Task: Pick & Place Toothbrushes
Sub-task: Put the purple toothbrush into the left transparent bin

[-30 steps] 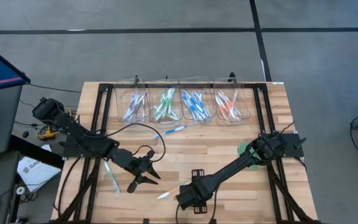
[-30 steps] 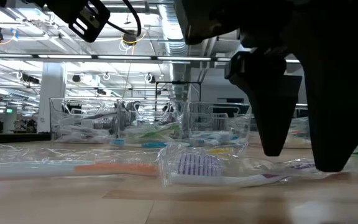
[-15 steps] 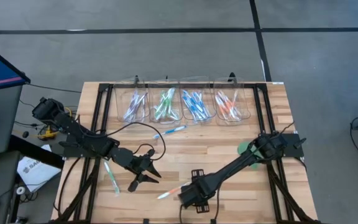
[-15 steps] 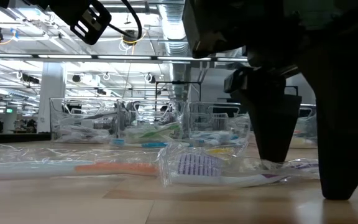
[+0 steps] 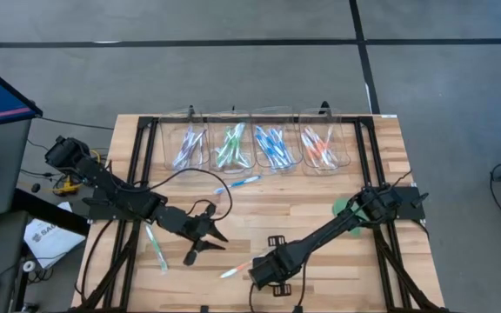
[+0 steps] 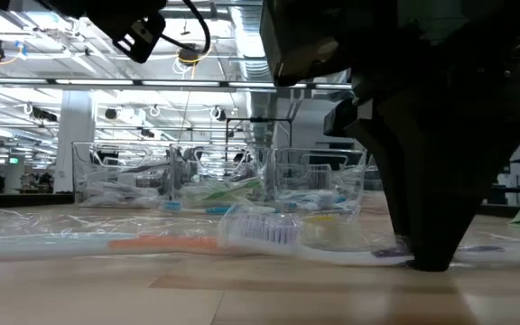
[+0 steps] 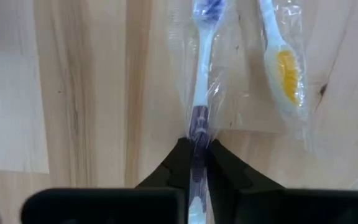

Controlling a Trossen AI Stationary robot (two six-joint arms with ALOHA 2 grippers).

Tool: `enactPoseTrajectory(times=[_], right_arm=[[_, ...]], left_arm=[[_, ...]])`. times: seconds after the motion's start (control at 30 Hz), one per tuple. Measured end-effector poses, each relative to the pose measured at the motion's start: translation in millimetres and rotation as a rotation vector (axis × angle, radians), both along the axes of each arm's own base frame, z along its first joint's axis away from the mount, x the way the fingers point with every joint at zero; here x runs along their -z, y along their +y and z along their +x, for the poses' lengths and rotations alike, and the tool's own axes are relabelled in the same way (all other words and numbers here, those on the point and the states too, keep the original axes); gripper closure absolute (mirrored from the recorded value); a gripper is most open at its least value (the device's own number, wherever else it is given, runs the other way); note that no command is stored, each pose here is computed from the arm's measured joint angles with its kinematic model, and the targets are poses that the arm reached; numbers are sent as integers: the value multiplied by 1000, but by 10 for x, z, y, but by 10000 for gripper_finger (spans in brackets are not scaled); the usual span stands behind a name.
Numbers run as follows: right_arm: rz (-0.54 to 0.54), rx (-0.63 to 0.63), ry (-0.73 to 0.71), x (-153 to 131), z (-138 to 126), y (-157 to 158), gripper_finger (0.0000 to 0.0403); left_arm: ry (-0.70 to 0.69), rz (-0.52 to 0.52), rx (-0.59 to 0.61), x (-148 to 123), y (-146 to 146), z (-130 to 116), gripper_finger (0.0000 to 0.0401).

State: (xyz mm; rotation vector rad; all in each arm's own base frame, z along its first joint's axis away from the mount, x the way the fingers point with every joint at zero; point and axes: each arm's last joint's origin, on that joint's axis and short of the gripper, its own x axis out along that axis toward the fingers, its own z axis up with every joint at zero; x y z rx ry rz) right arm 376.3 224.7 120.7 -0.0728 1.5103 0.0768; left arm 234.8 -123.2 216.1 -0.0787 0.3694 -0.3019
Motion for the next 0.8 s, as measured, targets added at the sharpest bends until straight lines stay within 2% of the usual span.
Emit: enactPoseTrajectory(times=[0.17,0.3,0.4,0.57,0.8], right_arm=[[7,20,40,-106,13,44,383],[-71,2,122,-297,-62,120,385],[-96,10,93,-566,-85,202,401],[-220,77,111,-878,-242,300,399],[-248,114,-22,-1193,-541,605,400]], left_arm=[[-35,81,3,-5,7,4,301],[-49,98,-24,-13,14,9,301],[-55,113,-68,-14,27,13,301],[-70,132,-93,-23,35,17,299],[-85,138,-126,-37,51,27,251]])
